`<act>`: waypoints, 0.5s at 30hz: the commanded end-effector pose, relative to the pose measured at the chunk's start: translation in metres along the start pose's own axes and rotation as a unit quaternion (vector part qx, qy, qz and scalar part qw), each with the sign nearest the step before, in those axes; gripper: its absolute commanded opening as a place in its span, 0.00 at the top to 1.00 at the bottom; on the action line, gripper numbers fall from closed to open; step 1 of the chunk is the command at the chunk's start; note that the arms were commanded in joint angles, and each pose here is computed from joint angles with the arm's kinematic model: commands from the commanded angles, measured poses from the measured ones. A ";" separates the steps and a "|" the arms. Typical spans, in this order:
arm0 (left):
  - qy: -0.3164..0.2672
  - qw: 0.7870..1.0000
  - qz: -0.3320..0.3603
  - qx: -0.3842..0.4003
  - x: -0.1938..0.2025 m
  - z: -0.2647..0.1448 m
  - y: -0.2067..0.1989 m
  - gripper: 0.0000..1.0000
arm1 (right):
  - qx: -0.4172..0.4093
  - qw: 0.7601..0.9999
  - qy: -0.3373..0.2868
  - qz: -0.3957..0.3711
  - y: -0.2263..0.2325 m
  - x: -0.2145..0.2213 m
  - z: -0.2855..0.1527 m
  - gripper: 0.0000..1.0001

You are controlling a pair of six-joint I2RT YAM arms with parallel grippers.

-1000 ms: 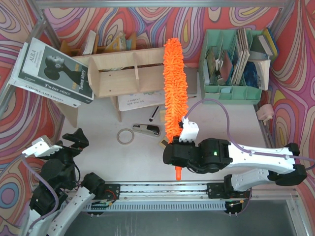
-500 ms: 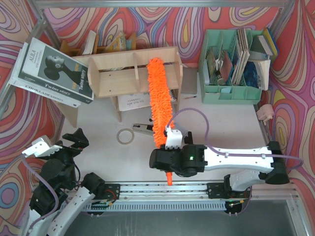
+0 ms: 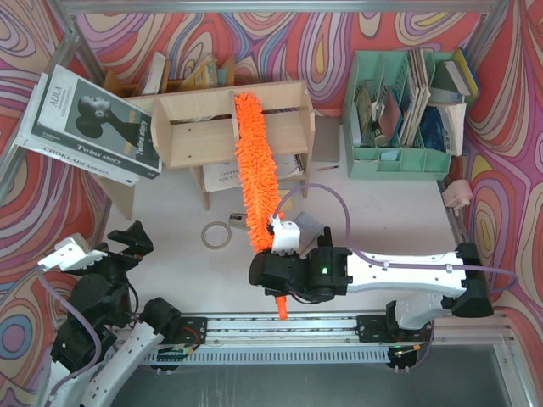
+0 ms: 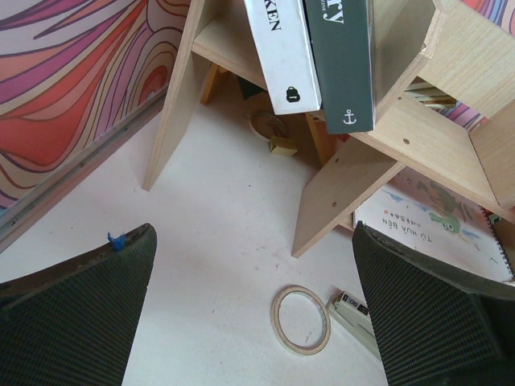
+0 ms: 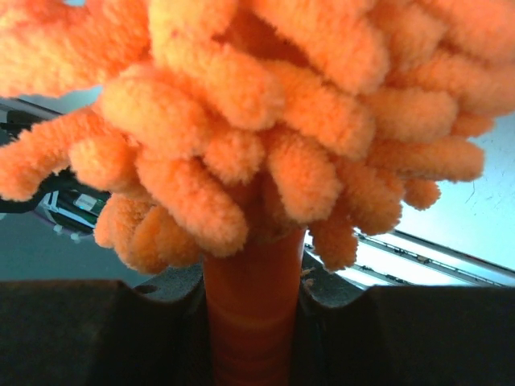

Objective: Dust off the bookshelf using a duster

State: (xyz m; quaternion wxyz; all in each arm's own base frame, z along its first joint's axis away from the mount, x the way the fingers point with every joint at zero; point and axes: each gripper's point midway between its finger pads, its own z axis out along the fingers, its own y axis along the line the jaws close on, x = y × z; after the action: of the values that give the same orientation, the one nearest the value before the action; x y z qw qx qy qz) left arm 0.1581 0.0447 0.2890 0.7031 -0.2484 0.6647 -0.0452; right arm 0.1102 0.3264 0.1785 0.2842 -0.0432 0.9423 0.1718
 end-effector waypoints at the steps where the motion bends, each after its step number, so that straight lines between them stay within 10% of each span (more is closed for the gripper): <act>1: -0.009 1.000 -0.008 -0.009 -0.006 -0.002 0.005 0.01 | -0.034 0.998 -0.043 -0.014 0.019 -0.026 -0.012 1.00; 15: -0.009 1.000 -0.007 -0.010 -0.005 -0.002 0.005 0.02 | -0.016 0.999 -0.032 0.004 -0.003 -0.012 -0.006 1.00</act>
State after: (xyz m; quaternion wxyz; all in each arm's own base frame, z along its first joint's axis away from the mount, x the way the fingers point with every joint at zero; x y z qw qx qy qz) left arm 0.1581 0.0447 0.2890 0.7031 -0.2484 0.6647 -0.0452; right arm 0.1140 0.3239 0.1927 0.2985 -0.0408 0.9348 0.1882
